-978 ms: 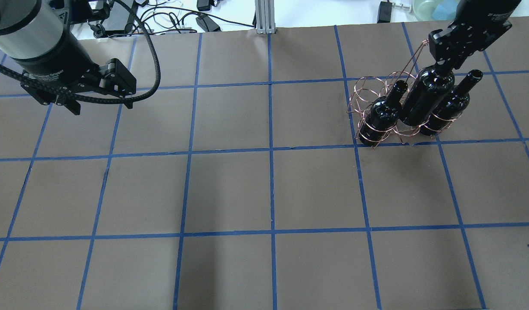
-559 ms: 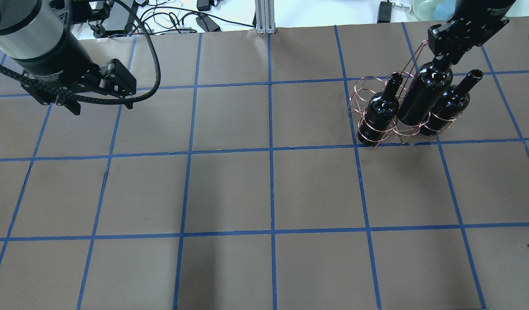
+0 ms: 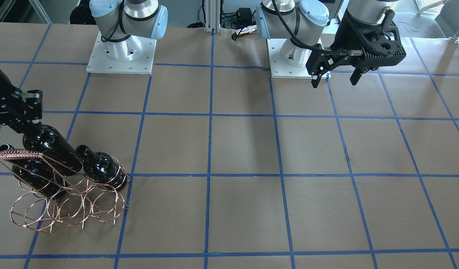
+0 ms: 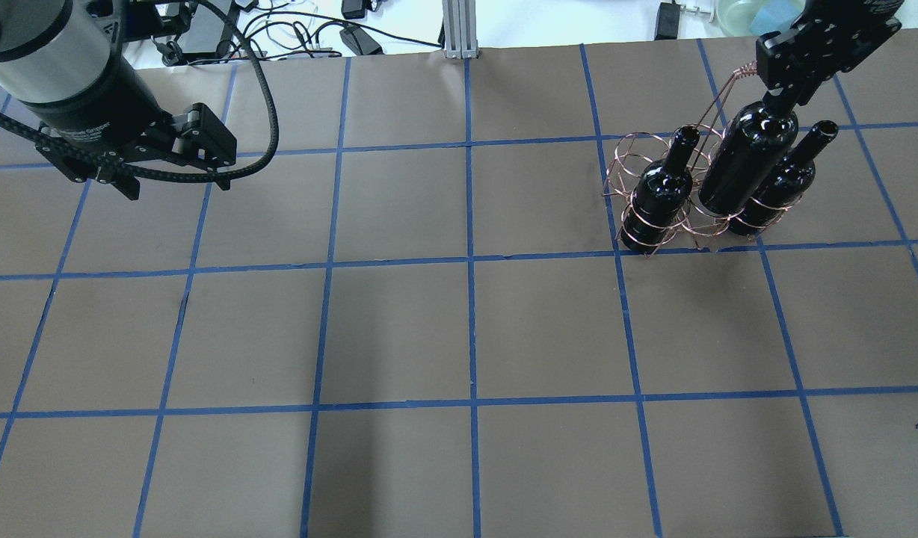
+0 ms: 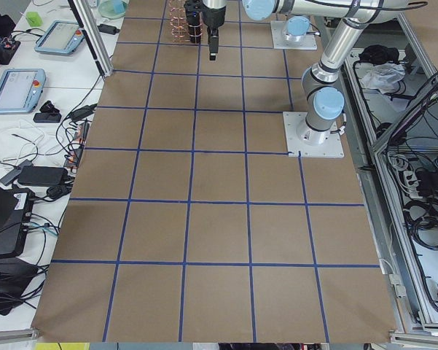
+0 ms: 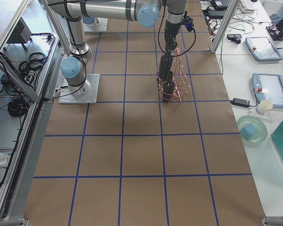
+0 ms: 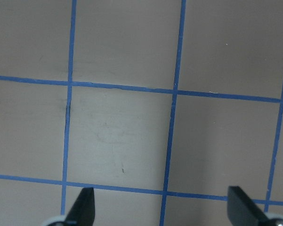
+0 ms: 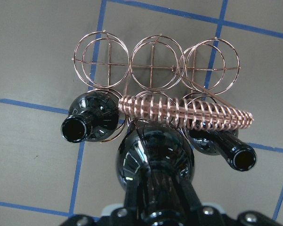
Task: Place wine into wine basket
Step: 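Push the bottle down into the rack slot with the right gripper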
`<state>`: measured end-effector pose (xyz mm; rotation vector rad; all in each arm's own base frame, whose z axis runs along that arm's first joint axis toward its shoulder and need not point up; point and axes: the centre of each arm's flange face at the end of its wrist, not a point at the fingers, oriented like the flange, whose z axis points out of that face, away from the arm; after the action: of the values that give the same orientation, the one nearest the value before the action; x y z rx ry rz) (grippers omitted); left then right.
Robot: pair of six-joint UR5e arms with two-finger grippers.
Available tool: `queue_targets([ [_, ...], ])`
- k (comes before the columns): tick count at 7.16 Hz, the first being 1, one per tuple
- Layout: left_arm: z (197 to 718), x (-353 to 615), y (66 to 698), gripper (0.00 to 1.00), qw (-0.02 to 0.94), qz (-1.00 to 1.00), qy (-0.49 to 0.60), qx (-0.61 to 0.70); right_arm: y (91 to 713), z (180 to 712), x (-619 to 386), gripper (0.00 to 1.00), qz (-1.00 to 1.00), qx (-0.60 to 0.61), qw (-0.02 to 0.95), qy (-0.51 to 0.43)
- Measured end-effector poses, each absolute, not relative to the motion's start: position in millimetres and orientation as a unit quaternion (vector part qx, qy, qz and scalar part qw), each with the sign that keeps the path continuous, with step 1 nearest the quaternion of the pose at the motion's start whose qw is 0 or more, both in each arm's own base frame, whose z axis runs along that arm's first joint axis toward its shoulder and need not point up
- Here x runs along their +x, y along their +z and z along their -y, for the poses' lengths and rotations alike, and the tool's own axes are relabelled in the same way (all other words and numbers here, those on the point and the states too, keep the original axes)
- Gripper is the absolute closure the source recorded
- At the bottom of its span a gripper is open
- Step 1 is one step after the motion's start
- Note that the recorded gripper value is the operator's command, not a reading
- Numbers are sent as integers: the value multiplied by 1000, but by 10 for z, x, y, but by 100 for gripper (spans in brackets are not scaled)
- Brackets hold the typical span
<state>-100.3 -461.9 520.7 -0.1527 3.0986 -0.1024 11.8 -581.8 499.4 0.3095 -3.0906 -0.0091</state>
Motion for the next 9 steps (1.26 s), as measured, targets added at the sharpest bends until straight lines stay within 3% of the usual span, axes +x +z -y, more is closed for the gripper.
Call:
queue_targets([
  [9, 4603, -997, 5213, 0, 21, -998, -32, -54, 4791, 5980, 85, 100, 995, 99, 22, 0],
])
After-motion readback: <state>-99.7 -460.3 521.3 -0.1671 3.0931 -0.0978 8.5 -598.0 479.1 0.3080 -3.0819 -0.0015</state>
